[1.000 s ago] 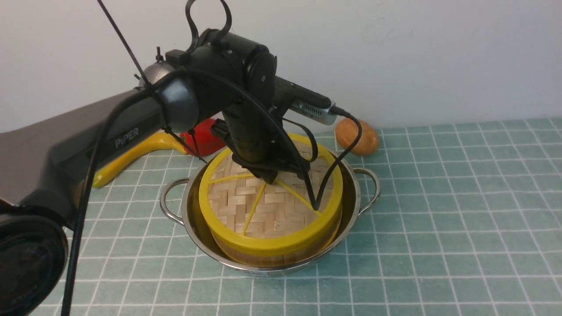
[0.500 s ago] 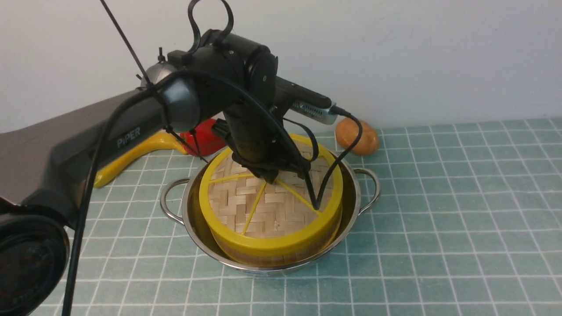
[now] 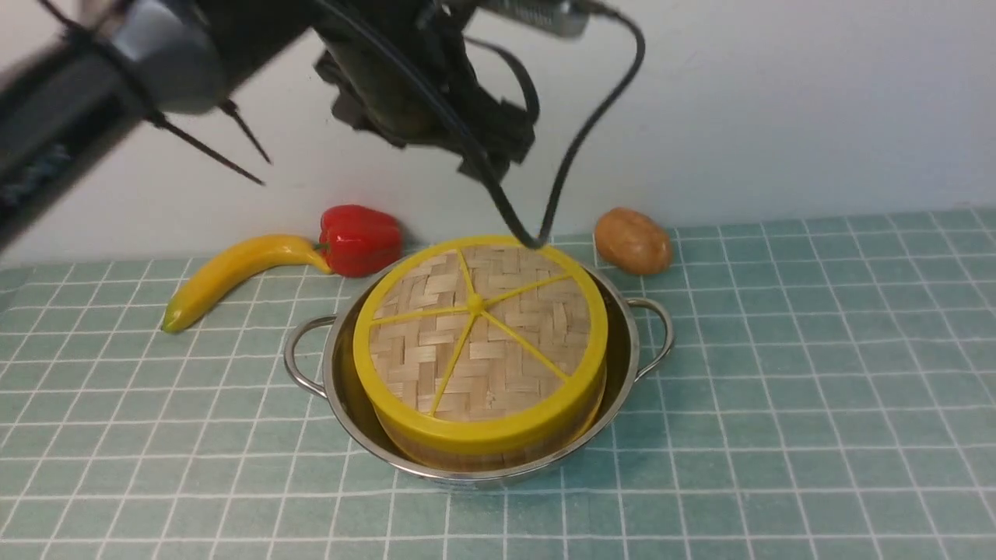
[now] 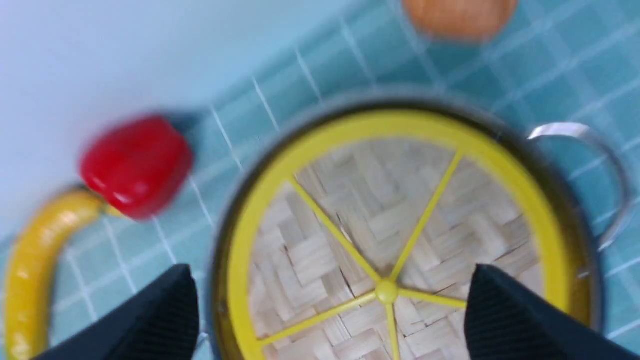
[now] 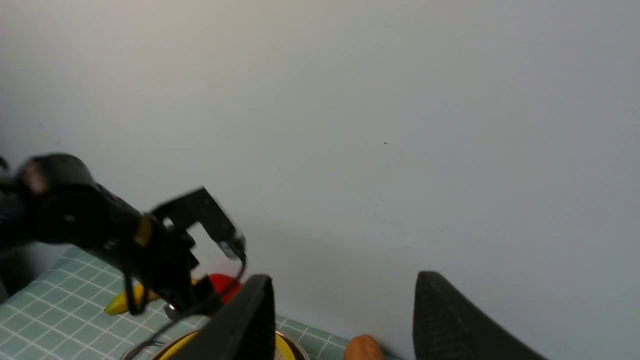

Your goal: Place the steamer in the pot on the blue tablecloth, and put the lid on the steamer.

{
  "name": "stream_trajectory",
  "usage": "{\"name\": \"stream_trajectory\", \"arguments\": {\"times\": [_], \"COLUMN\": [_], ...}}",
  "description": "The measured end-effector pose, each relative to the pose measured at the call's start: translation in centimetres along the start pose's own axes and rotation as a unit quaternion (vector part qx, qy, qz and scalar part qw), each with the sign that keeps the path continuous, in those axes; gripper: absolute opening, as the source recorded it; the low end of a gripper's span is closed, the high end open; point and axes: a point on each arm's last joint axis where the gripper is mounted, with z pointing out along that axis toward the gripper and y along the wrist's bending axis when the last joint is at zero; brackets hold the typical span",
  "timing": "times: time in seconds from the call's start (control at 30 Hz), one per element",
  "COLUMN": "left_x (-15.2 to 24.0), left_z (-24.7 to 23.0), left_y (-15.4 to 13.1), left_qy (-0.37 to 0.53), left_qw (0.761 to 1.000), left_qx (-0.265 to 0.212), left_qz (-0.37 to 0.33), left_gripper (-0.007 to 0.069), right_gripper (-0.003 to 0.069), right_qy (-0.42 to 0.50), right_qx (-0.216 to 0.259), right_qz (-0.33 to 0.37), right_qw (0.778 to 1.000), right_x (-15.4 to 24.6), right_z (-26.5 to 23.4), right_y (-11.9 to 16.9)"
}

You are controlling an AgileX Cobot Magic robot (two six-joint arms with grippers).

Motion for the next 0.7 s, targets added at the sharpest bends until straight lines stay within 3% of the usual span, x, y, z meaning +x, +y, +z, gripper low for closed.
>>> {"name": "stream_trajectory", "arguments": {"times": [0.07,0.1,0.17,0.33,0.4,0.57,0.7], "left_x": [0.0,0.3,0.9,5.7,8.7,15.0,20.1], "left_z": [-2.6,-6.5,-9.9,-20.6,-23.2,-24.7,-24.3], "left_y": [0.5,1.1,1.6,3.2,3.4,3.4,3.1], "left_qy": [-0.028,-0.067,-0.102,-0.203,-0.221,-0.214,-0.198], "left_qw": [1.0,0.998,0.995,0.978,0.974,0.976,0.979], "left_qx": [-0.001,-0.004,-0.006,-0.012,-0.014,-0.022,-0.026], "left_qz": [-0.005,-0.012,-0.018,-0.04,-0.043,-0.041,-0.043], "left_gripper": [0.0621,0.0559,0.0463,0.0082,-0.0003,-0.0023,-0.0023], "right_gripper": [0.0359,0.0331,0.0299,0.0164,0.0115,0.0011,-0.0016], "right_qy": [0.002,0.008,0.02,0.075,0.096,0.092,0.069], "right_qx": [0.002,0.007,0.022,0.077,0.094,0.103,0.102], "right_qz": [-0.008,-0.016,-0.03,-0.068,-0.067,-0.046,-0.025], "right_qw": [1.0,1.0,0.999,0.992,0.989,0.989,0.992], "right_x": [0.3,0.8,1.9,6.9,9.8,15.1,18.0], "right_z": [-0.1,-0.2,-0.2,-0.3,-0.9,-2.7,-3.7], "right_y": [-0.1,-0.2,-0.6,-2.0,-2.6,-3.4,-3.8]}}
